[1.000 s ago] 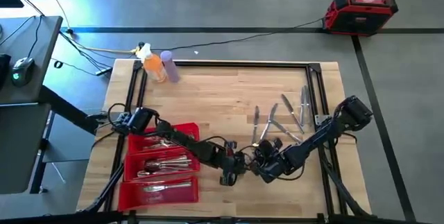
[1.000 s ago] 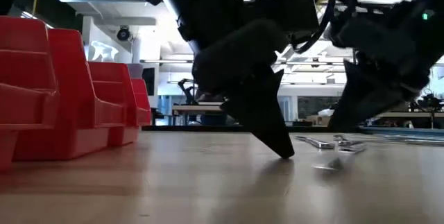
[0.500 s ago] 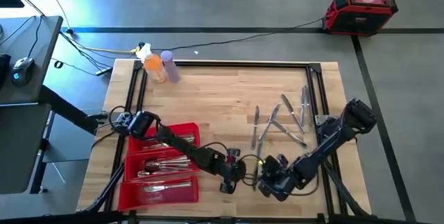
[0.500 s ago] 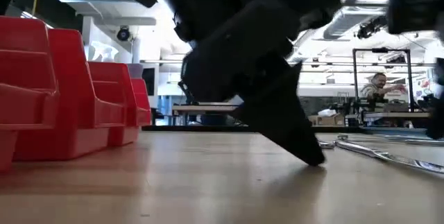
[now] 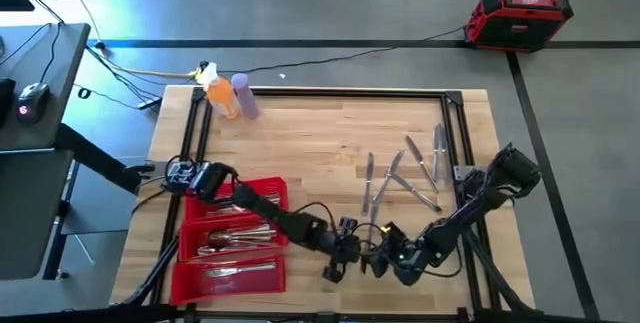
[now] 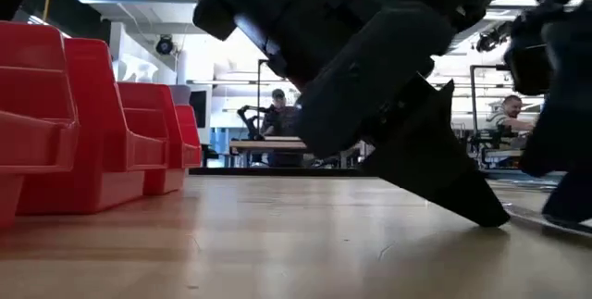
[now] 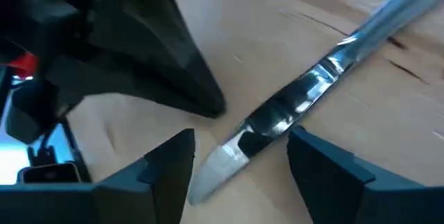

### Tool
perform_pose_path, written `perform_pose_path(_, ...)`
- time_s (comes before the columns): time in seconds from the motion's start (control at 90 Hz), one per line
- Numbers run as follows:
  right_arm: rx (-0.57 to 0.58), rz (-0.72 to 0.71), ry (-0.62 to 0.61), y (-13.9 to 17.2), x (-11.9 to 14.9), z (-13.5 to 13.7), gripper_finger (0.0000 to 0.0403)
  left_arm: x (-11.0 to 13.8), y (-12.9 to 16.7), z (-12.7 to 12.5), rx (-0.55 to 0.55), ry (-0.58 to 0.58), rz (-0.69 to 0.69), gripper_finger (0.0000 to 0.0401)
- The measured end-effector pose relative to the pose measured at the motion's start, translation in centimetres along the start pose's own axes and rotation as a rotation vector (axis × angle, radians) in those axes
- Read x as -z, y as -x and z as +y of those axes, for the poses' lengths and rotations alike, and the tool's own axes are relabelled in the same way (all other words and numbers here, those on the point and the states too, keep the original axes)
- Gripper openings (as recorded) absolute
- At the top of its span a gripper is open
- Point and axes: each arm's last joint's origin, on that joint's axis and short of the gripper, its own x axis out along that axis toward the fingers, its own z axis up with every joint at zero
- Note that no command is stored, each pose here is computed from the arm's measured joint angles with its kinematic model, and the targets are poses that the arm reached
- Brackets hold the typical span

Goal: Sort silverware
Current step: Put the silver knife in the bottom red bin

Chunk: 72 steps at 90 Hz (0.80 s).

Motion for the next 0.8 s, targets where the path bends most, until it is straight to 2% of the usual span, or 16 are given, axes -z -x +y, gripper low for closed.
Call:
perform_pose_path(0.2, -0.024, 0.004, 0.038, -1.1, -0.7, 0.9, 0.0204, 0.5, -0.9, 1.1, 0.021, 0.037, -0.013, 0.0)
perform_pose_path(0.411, -0.03, -0.011, 0.121, -1.2, -1.0, 1.5, 0.0194, 1.0, -1.6, 1.1, 0.021, 0.05, -0.014, 0.0)
perform_pose_path(0.522, -0.031, 0.017, 0.214, -1.2, -0.9, 1.5, 0.0182, 1.0, -1.6, 1.2, 0.018, 0.063, -0.015, 0.0)
perform_pose_path(0.633, -0.007, 0.037, 0.309, -1.1, -0.7, 1.2, 0.0146, 0.9, -1.6, 1.2, 0.014, 0.068, -0.022, 0.0)
perform_pose_path(0.8, 0.051, 0.092, 0.402, -0.9, -0.3, 0.6, 0.0053, 0.7, -1.2, 1.3, 0.013, 0.069, -0.009, 0.0)
